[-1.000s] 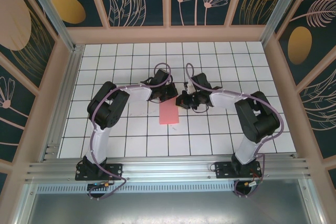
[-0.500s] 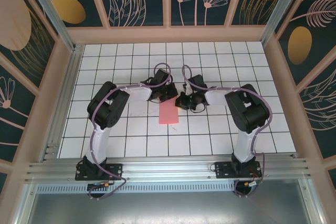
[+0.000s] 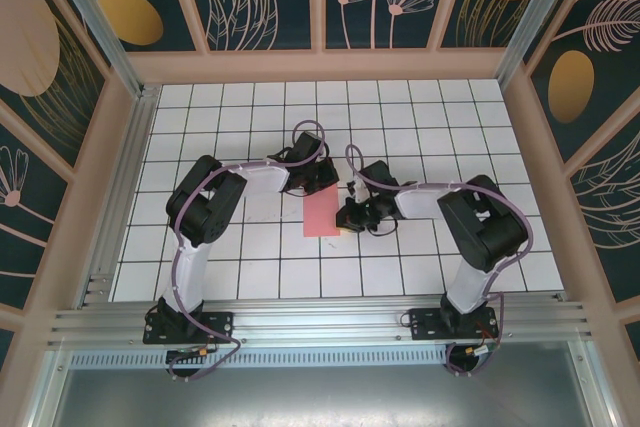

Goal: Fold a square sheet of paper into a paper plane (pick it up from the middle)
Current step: Fold the square sheet of paper in half at the center of the table, then fold the triangle a second time at the center of the table.

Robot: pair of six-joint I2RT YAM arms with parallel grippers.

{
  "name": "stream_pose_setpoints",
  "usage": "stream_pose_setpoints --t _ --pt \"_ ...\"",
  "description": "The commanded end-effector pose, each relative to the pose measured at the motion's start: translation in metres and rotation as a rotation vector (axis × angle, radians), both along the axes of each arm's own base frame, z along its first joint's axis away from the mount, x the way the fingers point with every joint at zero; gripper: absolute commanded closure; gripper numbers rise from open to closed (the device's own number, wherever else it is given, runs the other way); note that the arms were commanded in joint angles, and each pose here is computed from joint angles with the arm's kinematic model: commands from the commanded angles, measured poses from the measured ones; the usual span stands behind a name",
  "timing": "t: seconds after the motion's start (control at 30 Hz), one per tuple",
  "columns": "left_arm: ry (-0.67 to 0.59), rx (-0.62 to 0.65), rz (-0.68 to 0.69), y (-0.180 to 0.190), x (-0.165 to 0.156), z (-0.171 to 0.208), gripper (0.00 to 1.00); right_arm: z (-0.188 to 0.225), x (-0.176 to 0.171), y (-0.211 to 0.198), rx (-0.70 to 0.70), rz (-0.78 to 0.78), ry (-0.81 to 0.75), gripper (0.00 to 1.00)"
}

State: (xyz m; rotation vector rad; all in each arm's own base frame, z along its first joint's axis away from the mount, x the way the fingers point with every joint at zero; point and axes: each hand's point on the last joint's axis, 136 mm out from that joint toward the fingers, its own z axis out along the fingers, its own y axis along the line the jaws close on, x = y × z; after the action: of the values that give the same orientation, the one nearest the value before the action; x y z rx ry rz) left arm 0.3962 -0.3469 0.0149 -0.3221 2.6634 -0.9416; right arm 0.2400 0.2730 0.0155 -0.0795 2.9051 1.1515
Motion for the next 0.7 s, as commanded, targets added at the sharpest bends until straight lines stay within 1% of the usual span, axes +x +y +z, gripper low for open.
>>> stream_pose_setpoints --t 0.0,0.07,0.13,0.2,0.3,0.33,0.37,0.43,0.5,0.57,0.67 --pt "0.094 0.129 0.047 0.029 -0.016 -0.045 0.95 -0.018 -0.045 -0.019 -0.082 0.032 0.133 0.94" --pt "0.089 0.127 0.043 0.028 -0.016 -0.043 0.95 -0.02 -0.053 -0.025 -0.097 0.02 0.149 0.94" --pt "0.082 0.121 0.037 0.026 -0.015 -0.039 0.95 -0.012 -0.053 -0.026 -0.091 0.019 0.132 0.94" --pt "0.064 0.102 0.024 0.022 -0.012 -0.031 0.94 0.006 -0.041 -0.018 -0.058 0.019 0.074 0.92" --pt "0.012 0.058 -0.004 0.011 -0.003 -0.003 0.9 0.045 -0.009 -0.008 -0.022 -0.012 -0.08 0.86" --pt "-0.014 0.04 -0.011 0.007 0.002 0.012 0.87 0.055 0.002 -0.007 -0.024 -0.03 -0.13 0.83" --pt "-0.036 0.011 -0.021 0.002 0.005 0.028 0.83 0.064 0.013 -0.008 -0.032 -0.053 -0.179 0.8" --pt "-0.08 -0.065 -0.03 -0.004 0.013 0.062 0.73 0.071 0.033 -0.014 -0.076 -0.099 -0.256 0.76" --pt "-0.124 -0.105 -0.02 -0.002 0.019 0.09 0.66 0.072 0.05 -0.018 -0.131 -0.124 -0.313 0.72" --pt "-0.155 -0.119 0.008 0.011 0.021 0.11 0.59 0.072 0.066 -0.02 -0.185 -0.137 -0.357 0.69" --pt "-0.172 -0.108 0.077 0.044 0.018 0.119 0.54 0.071 0.081 -0.014 -0.214 -0.126 -0.39 0.67"
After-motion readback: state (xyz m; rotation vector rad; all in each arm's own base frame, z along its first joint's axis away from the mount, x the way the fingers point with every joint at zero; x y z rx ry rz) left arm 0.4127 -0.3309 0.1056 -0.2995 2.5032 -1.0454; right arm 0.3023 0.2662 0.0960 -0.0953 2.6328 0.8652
